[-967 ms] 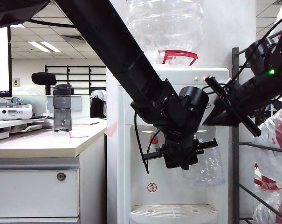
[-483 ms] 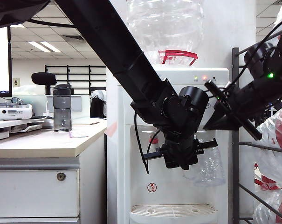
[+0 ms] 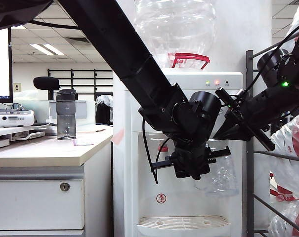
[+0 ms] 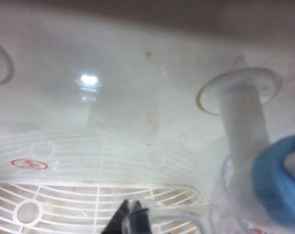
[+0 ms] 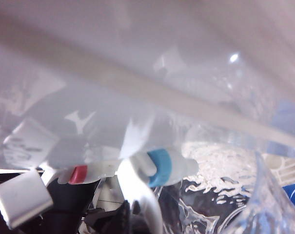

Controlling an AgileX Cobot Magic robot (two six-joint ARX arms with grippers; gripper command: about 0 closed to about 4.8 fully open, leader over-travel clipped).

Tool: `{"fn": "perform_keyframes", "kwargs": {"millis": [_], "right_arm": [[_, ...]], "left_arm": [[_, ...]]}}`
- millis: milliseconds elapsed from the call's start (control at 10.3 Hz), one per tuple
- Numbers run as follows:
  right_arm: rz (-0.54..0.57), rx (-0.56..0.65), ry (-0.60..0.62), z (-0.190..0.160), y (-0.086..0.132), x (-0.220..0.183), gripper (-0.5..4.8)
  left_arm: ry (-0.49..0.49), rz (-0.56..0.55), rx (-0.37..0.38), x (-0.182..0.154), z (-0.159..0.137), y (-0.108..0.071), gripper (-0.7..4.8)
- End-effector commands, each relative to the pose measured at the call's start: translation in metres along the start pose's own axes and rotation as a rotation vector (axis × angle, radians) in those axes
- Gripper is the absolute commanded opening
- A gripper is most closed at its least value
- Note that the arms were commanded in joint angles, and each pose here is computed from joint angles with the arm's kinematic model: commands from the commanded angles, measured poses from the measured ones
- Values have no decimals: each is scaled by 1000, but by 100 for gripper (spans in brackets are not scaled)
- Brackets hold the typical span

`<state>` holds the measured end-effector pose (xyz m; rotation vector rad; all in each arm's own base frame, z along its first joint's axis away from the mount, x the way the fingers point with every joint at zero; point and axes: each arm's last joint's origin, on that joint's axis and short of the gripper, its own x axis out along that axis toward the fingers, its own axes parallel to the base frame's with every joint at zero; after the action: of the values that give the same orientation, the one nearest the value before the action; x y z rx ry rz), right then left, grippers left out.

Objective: Pick up the plastic mug from the left desk, go to the cold water outlet of the water dispenser, press the vertical switch to get some water, then put the mug back on the desk.

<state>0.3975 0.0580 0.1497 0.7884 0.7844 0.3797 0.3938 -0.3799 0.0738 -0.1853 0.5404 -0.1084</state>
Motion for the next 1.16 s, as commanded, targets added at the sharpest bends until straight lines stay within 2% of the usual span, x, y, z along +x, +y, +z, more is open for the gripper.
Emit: {"fn": "perform_keyframes", "kwargs": {"millis": [97, 1160], "right_arm": [[-31, 10, 24, -4, -5, 2, -5], [-89, 22, 66, -9, -10, 2, -5]], "left_arm": [[-39, -35, -24, -1, 13, -2, -7], [-27, -25, 4, -1, 12, -1, -7]]}}
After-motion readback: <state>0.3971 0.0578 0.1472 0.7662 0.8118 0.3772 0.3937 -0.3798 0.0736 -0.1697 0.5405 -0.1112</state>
